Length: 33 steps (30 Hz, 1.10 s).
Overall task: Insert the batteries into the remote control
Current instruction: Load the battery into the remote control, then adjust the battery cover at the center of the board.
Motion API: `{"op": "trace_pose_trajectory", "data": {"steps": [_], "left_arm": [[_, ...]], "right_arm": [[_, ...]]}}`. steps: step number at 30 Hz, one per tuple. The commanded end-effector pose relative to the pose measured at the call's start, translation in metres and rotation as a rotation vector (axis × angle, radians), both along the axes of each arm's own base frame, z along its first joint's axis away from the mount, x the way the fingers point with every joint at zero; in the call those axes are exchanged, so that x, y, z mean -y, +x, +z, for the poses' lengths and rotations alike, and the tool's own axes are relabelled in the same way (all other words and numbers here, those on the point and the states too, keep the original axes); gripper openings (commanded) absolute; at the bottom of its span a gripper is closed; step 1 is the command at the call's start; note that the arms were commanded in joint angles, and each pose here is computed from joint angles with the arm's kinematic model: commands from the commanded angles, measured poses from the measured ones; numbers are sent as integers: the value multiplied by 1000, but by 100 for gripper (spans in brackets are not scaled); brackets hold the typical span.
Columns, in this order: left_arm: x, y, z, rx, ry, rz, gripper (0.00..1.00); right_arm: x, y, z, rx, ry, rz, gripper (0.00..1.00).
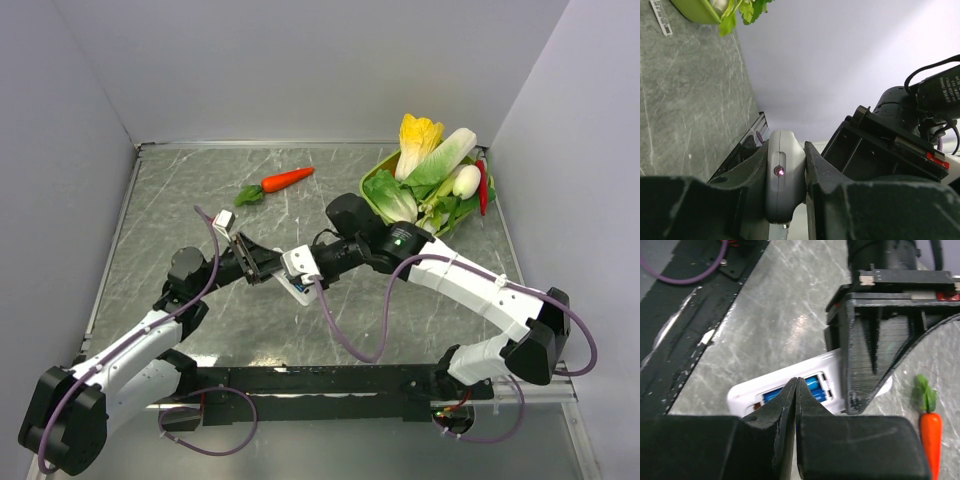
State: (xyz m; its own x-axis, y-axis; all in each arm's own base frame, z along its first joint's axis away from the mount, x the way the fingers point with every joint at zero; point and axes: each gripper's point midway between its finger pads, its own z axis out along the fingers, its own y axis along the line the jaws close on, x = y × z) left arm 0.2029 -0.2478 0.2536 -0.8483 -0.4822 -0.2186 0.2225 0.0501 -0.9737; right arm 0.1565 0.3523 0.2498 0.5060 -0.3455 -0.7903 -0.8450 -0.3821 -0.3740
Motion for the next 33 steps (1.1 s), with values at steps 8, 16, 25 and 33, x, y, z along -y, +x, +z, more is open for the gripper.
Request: {"op": "trace_pose_trajectory", "data": {"steps": [8,16,25,33], "left_arm": [[-9,8,20,151,127,92,1],[-33,39,-40,116,374,257,1],[-42,40,-58,85,369,282,1],[-42,35,-58,97,348,260,1]], "right_arm": [[-8,6,0,-135,-32,-136,10],[21,62,41,-281,115,-621,68],[136,144,-69,-518,-69,-1367,73],[188,183,-140,-609,-252,-1694,73]]}}
